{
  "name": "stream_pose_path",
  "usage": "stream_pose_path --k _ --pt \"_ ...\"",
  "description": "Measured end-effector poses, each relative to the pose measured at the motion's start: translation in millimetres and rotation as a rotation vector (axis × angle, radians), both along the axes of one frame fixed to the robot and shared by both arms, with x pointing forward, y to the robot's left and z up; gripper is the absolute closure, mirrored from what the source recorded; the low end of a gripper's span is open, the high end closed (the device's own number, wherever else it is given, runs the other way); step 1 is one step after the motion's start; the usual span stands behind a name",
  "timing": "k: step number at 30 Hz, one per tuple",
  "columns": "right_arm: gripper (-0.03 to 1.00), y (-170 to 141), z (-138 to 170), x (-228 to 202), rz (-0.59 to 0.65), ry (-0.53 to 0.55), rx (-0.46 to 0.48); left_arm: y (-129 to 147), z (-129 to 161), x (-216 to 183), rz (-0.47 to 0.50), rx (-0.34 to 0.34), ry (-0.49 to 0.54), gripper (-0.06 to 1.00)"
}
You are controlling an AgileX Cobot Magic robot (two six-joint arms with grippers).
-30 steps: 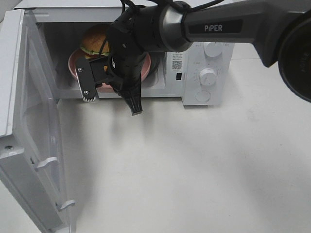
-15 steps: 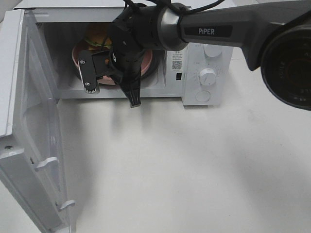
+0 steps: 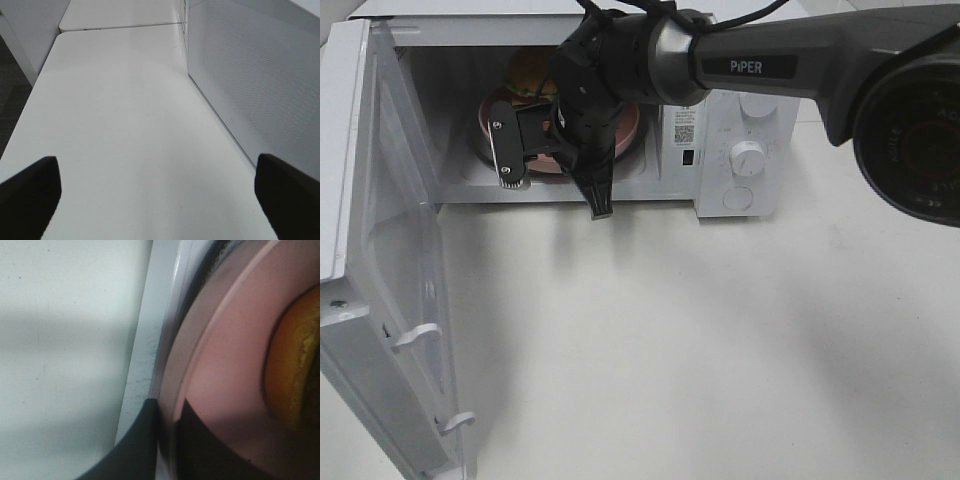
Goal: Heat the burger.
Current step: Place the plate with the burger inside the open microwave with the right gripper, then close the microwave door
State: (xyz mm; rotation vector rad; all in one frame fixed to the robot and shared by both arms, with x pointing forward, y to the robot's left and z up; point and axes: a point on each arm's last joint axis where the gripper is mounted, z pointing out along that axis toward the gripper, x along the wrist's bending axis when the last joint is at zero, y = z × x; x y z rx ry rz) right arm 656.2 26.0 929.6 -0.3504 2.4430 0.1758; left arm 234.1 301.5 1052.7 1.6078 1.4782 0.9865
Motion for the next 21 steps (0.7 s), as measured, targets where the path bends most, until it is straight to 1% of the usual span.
stream_pose_path --k 2,3,4,5,6,7,8,9,10,11,12,13,14,16,17,18,20,21 --pt "0.85 -0.5 0.1 0.5 -0.007 -0.001 0.004 0.0 0.0 0.0 0.000 0.000 0.000 -0.03" --pt "0.85 -0.5 0.1 0.5 -0.007 -0.001 0.004 0.0 0.0 0.0 0.000 0.000 0.000 -0.03" --pt "0.82 0.4 0.9 1.2 -0.002 -0.012 0.013 0.0 0.0 0.0 0.000 0.000 0.000 -0.03" --pt "0.82 0.4 0.9 1.2 -0.002 -0.012 0.013 0.0 0.0 0.0 0.000 0.000 0.000 -0.03" --pt "0.80 1.2 2.7 1.7 -0.001 -0.019 0.022 0.0 0.0 0.0 0.000 0.000 0.000 -0.03" --pt "0.76 2.5 6.2 2.7 0.006 -0.037 0.037 0.0 0.0 0.0 0.000 0.000 0.000 -0.03" --pt "0.76 2.5 6.2 2.7 0.006 -0.037 0.037 0.0 0.0 0.0 0.000 0.000 0.000 -0.03" --pt "0.71 3.2 8.6 3.2 0.009 -0.046 0.045 0.0 0.0 0.0 0.000 0.000 0.000 -0.03" --pt "0.68 3.3 9.4 3.3 0.009 -0.048 0.047 0.0 0.0 0.0 0.000 0.000 0.000 -0.03" --pt "0.68 3.3 9.4 3.3 0.009 -0.048 0.047 0.0 0.0 0.0 0.000 0.000 0.000 -0.03" --pt "0.63 3.2 9.3 3.3 0.008 -0.047 0.046 0.0 0.0 0.0 0.000 0.000 0.000 -0.03" --pt "0.63 3.2 9.3 3.3 0.008 -0.047 0.046 0.0 0.0 0.0 0.000 0.000 0.000 -0.03" --pt "0.59 3.2 9.3 3.2 0.007 -0.045 0.047 0.0 0.0 0.0 0.000 0.000 0.000 -0.03" --pt "0.58 3.8 9.2 2.6 0.006 -0.041 0.052 0.0 0.0 0.0 0.000 0.000 0.000 -0.03" --pt "0.55 4.7 9.2 2.2 0.005 -0.039 0.061 0.0 0.0 0.0 0.000 0.000 0.000 -0.03" --pt "0.55 4.7 9.2 2.2 0.005 -0.039 0.061 0.0 0.0 0.0 0.000 0.000 0.000 -0.03" --pt "0.51 6.0 9.5 0.7 0.002 -0.030 0.074 0.0 0.0 0.0 0.000 0.000 0.000 -0.03" --pt "0.51 6.0 9.5 0.7 0.002 -0.030 0.074 0.0 0.0 0.0 0.000 0.000 0.000 -0.03"
